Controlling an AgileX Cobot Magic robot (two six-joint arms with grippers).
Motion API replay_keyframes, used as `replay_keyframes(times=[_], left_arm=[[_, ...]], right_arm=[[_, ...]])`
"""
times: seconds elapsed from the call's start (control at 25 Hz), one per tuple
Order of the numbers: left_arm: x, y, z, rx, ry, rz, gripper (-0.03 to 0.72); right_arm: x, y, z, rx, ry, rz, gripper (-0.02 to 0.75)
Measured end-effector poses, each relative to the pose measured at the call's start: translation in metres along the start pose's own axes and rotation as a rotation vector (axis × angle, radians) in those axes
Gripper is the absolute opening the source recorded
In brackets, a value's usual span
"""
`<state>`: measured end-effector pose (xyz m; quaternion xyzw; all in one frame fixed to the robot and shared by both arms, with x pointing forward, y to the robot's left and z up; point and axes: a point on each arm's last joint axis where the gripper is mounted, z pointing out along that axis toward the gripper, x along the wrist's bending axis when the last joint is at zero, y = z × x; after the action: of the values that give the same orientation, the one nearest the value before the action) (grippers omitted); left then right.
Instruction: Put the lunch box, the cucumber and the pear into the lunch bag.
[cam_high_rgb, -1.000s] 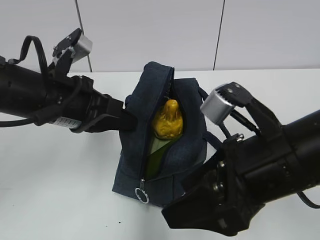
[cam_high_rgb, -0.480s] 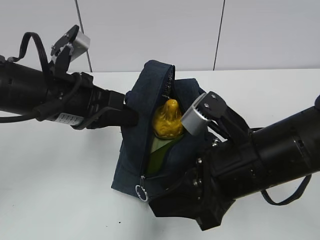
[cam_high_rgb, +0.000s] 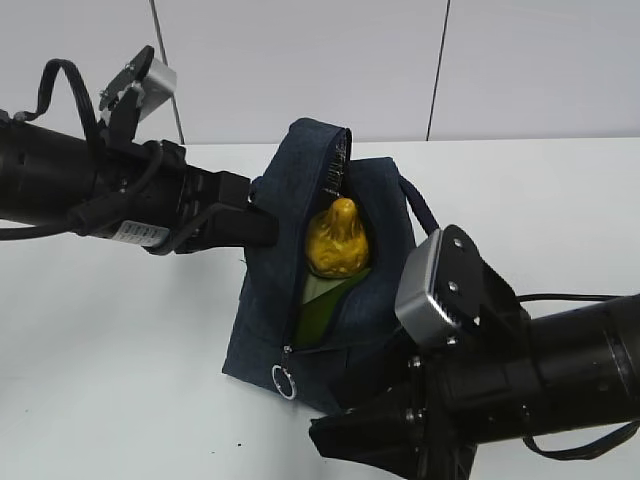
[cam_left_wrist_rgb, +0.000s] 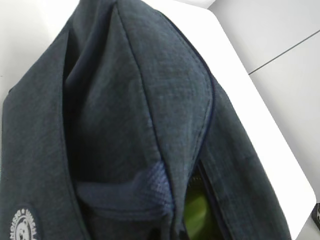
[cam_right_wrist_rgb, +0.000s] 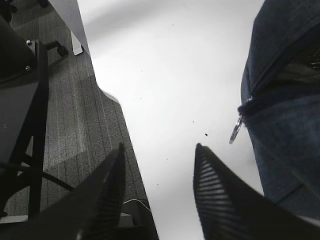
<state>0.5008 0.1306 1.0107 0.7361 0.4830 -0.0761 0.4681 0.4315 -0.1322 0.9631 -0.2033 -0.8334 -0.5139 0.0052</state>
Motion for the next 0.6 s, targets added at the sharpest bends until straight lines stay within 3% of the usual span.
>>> replay_keyframes(times=[0.6], left_arm=[[-0.003, 0.002, 0.002, -0.022, -0.048, -0.073, -0.018]], right_arm=[[-0.008, -0.025, 0.014, 0.083, 0.011, -0.124, 0.356]])
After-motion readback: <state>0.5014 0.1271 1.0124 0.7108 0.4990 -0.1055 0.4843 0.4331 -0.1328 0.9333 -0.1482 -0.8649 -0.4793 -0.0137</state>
